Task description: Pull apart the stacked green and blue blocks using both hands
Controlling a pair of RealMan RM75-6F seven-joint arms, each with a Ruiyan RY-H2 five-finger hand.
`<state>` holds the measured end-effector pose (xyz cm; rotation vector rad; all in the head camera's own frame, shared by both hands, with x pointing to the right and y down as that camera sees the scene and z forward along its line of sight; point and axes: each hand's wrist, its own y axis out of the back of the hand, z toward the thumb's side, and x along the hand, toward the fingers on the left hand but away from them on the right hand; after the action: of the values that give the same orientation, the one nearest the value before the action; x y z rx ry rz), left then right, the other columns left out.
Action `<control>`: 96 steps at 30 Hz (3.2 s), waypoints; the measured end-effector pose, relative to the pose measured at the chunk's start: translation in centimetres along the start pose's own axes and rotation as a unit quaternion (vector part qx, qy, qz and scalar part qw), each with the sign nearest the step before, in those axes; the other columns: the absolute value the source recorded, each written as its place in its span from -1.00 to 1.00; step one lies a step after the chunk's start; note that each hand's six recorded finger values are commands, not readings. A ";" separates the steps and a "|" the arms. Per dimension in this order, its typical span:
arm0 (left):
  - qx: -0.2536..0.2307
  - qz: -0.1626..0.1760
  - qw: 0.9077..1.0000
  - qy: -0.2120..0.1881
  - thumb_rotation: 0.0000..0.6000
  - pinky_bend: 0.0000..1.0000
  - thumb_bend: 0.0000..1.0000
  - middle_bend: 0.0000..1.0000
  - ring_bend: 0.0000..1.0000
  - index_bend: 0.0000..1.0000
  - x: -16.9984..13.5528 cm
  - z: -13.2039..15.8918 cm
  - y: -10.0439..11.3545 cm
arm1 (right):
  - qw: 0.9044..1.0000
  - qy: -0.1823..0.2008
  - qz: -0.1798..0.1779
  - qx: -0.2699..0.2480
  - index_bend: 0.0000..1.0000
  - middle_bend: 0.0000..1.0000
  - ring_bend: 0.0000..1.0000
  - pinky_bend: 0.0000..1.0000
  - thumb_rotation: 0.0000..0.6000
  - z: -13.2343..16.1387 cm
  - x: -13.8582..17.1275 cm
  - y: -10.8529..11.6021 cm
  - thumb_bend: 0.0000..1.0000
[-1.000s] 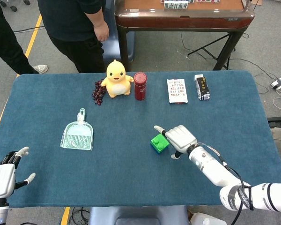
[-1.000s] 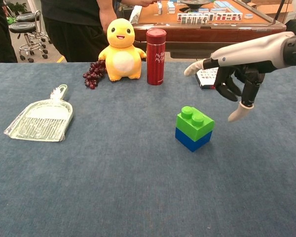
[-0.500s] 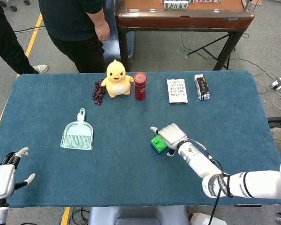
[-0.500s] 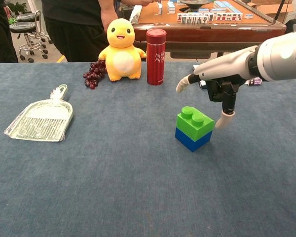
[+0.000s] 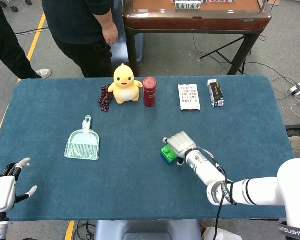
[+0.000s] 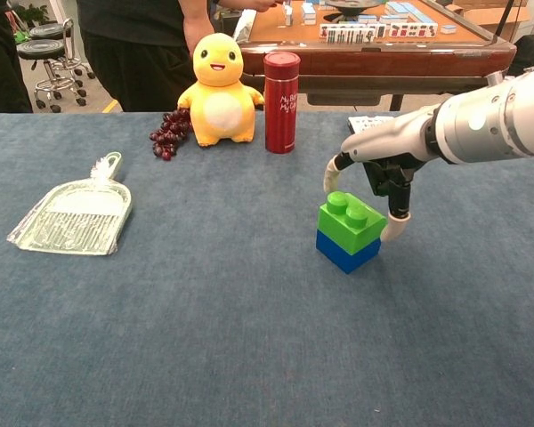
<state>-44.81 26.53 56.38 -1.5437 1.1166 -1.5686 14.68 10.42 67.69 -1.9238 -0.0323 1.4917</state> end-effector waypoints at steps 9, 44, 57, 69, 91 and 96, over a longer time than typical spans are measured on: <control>-0.001 -0.002 1.000 0.000 1.00 0.03 -0.64 -0.38 -0.57 -0.53 0.0 0.0 -0.2 | 1.000 -0.010 -0.001 0.004 -0.51 1.00 0.89 0.92 1.00 -0.5 -0.5 -0.2 -1.00; -0.006 0.008 1.000 -0.006 1.00 0.08 -0.64 -0.38 -0.57 -0.53 0.4 0.3 0.4 | 0.999 -0.018 -0.033 -0.016 0.19 1.00 0.99 1.00 1.00 -1.5 -0.2 0.6 -0.52; -0.066 0.023 0.996 -0.062 1.00 0.31 -0.64 -0.36 -0.36 -0.53 4.4 3.4 4.8 | 0.994 -0.038 -0.090 -0.059 0.22 1.00 0.99 1.00 1.00 -5.1 4.6 6.1 -0.48; -0.177 0.048 0.972 -0.148 1.00 1.00 -0.68 0.85 0.76 -0.38 9.7 10.9 9.7 | 0.985 -0.034 -0.145 -0.090 0.27 1.00 0.99 1.00 1.00 -5.9 9.8 12.1 -0.48; -0.350 -0.101 0.902 -0.232 1.00 1.00 -0.88 1.00 1.00 -0.45 13.3 23.9 10.2 | 0.969 -0.010 -0.169 -0.181 0.29 1.00 1.00 1.00 1.00 -2.7 9.9 16.2 -0.44; -0.343 -0.113 0.902 -0.237 1.00 1.00 -0.88 1.00 1.00 -0.45 13.4 26.0 9.6 | 0.963 0.006 -0.168 -0.211 0.30 1.00 1.00 1.00 1.00 -1.3 9.4 16.5 -0.44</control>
<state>-21.26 7.25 51.85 -2.4307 1.2966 -0.8476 12.73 1.18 51.22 -2.1197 -0.6887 1.3131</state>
